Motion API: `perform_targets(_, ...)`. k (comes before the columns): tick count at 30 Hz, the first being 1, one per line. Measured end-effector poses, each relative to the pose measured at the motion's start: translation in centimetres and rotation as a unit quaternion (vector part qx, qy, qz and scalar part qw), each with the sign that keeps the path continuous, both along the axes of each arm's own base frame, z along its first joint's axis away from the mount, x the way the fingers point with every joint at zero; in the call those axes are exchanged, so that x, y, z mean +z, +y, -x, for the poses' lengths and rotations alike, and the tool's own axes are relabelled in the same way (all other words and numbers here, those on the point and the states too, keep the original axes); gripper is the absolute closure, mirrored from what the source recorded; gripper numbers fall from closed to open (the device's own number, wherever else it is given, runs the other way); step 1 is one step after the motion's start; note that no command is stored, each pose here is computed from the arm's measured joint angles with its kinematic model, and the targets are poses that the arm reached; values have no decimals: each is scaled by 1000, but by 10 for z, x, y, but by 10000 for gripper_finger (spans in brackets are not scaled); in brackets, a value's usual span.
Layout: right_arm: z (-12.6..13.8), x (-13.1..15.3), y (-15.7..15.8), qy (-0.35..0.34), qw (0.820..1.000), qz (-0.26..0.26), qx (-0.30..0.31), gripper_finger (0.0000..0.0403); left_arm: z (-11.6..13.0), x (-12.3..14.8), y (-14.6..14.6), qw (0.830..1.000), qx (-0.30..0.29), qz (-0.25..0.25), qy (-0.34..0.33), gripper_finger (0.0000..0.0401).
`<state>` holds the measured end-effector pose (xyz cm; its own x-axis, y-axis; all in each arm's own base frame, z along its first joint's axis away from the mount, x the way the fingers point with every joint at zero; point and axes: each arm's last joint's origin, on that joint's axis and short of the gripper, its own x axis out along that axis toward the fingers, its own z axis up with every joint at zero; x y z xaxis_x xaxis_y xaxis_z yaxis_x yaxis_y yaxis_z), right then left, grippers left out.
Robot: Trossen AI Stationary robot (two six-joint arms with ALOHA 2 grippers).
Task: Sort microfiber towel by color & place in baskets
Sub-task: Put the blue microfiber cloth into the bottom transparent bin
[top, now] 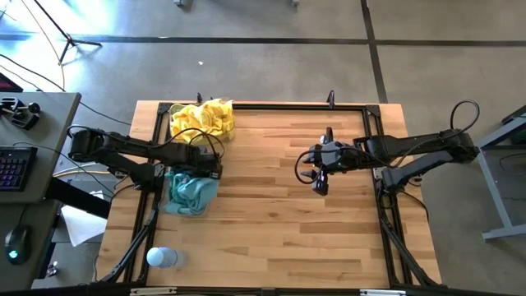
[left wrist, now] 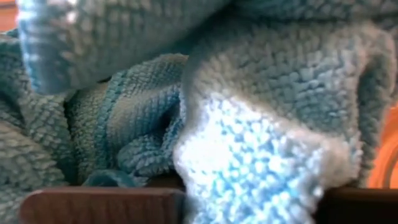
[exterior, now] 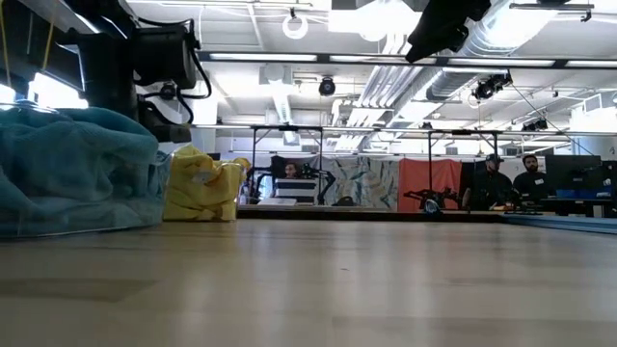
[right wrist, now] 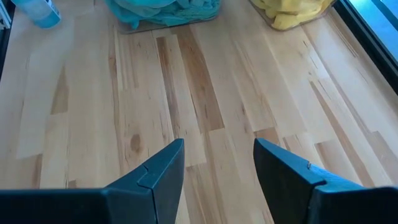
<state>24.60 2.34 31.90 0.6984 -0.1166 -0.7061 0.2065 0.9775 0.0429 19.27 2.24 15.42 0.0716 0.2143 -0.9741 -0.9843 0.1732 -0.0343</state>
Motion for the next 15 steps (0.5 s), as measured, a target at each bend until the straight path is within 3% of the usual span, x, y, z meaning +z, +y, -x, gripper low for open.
perform_targets(6,0,0,0,0,1000,1,1,215,3,13,-1,1000,4,8,-26,306)
perform_targets(15,0,0,0,0,1000,3,3,215,17,62,-3,997,19,19,-78,288)
